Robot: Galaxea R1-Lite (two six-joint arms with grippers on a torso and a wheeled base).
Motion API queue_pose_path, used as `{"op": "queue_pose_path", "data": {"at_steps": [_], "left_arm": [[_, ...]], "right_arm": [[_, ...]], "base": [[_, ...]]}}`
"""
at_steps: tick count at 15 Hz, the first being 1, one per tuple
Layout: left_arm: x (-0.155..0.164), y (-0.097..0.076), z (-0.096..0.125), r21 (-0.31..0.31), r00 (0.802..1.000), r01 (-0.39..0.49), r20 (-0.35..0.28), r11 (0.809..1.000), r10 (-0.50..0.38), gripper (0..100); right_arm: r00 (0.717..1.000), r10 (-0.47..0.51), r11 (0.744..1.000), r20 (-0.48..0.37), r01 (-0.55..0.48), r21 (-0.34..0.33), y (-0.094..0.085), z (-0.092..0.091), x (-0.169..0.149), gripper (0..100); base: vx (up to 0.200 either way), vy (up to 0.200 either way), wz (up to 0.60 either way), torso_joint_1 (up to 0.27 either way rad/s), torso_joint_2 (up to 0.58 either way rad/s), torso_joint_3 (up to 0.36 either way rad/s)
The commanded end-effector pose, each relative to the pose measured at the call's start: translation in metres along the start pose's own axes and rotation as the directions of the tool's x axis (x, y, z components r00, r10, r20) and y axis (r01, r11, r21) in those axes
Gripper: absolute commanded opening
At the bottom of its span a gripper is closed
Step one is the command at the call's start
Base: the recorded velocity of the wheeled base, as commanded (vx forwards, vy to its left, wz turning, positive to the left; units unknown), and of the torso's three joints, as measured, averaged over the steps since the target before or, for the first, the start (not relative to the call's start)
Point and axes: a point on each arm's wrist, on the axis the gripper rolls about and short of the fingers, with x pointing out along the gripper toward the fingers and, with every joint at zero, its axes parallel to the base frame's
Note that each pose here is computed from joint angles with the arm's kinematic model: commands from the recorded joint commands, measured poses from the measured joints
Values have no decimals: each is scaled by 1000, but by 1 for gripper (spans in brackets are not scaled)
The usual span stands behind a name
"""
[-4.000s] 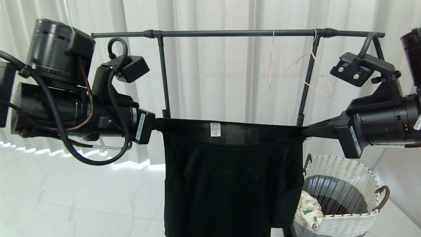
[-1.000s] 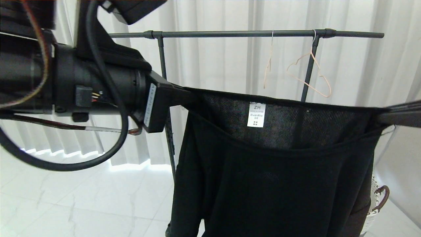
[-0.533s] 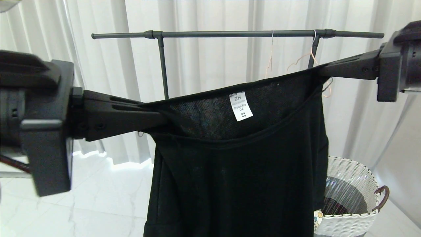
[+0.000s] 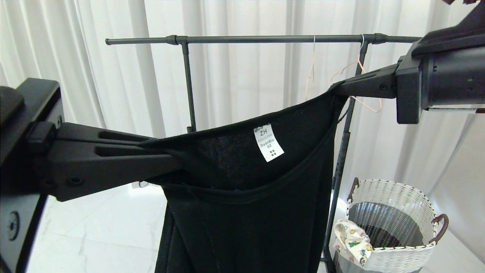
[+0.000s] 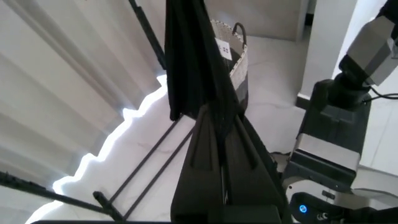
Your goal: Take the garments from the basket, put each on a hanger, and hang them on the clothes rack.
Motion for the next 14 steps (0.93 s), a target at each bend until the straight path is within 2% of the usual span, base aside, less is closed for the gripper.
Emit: {"op": "queue_pose_path", "data": {"at_steps": [1, 2, 3, 6, 11, 14], "left_arm": [[1, 1, 0, -1, 1000, -3, -2, 1000, 3, 0], [1, 2, 0, -3, 1000, -25, -6, 1000, 25, 0], [6, 8, -1, -10, 994, -103, -35, 995, 102, 0], [22, 25, 0, -23, 967, -238, -97, 971, 235, 0], [38, 39, 8, -29, 955, -281, -109, 959, 277, 0], [45, 49, 14, -32, 940, -326, -113, 945, 321, 0]], "right_arm": [[1000, 0, 1000, 6, 0, -1, 1, 1, -5, 0], [1000, -4, 1000, 9, 4, -1, 1, 1, -10, 0], [1000, -17, 1000, 2, 17, 0, 1, 1, -19, 0], [999, -51, 999, 2, 51, -3, 3, 2, -41, 0], [1000, -18, 1000, 3, 18, -15, 10, 1, -58, 0], [999, -30, 999, -15, 29, -16, 12, -2, -61, 0]], "base": [[0, 0, 0, 0, 0, 0], [0, 0, 0, 0, 0, 0], [0, 0, 0, 0, 0, 0], [0, 0, 0, 0, 0, 0], [0, 0, 0, 0, 0, 0], [0, 0, 0, 0, 0, 0]]}}
